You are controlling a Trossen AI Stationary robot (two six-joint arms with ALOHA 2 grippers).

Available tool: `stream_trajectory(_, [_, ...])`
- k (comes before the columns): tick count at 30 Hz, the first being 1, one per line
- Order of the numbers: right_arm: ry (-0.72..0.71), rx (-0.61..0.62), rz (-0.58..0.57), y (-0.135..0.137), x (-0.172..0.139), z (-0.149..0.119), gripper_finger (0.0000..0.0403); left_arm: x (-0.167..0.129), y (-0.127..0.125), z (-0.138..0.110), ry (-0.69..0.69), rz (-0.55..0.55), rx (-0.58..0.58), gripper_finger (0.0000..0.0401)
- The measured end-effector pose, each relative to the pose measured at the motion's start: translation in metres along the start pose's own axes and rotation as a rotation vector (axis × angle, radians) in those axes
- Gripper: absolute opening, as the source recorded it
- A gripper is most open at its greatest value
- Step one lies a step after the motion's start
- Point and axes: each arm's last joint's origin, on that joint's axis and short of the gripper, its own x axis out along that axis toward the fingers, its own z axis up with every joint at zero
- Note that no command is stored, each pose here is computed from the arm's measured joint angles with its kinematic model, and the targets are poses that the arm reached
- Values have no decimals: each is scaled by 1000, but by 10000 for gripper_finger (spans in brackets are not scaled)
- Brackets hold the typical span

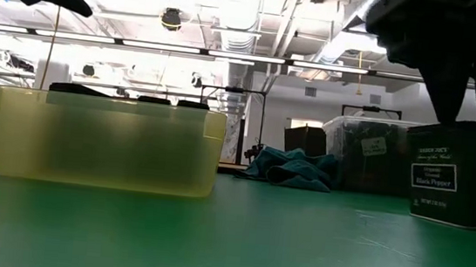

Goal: Sort spices by type
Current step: Put the black spice can into the yellow bin

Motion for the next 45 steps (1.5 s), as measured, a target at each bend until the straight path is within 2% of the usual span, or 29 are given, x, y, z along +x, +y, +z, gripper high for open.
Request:
stream_trajectory(10, [-30, 5, -33, -4, -1, 4, 256, 0, 0, 0, 1, 2, -5, 316])
stream_trajectory(21, [-47, 4, 7, 4, -23, 6, 256, 0, 0, 0, 2, 0, -8, 316])
stream_trajectory(35, [-60, -53, -90, 26, 21, 12, 256, 0, 0, 0, 3, 0, -21, 316])
stream_trajectory(40, [-62, -59, -115, 27, 27, 13, 253, 0, 0, 0, 3, 0, -24, 316])
stream_trajectory(43, [-59, -92, -112, 27, 31, 15, 235, 0, 0, 0, 3, 0, -23, 316])
stream_trajectory(45, [-57, -92, -90, 28, 35, 17, 209, 0, 0, 0, 3, 0, -18, 316])
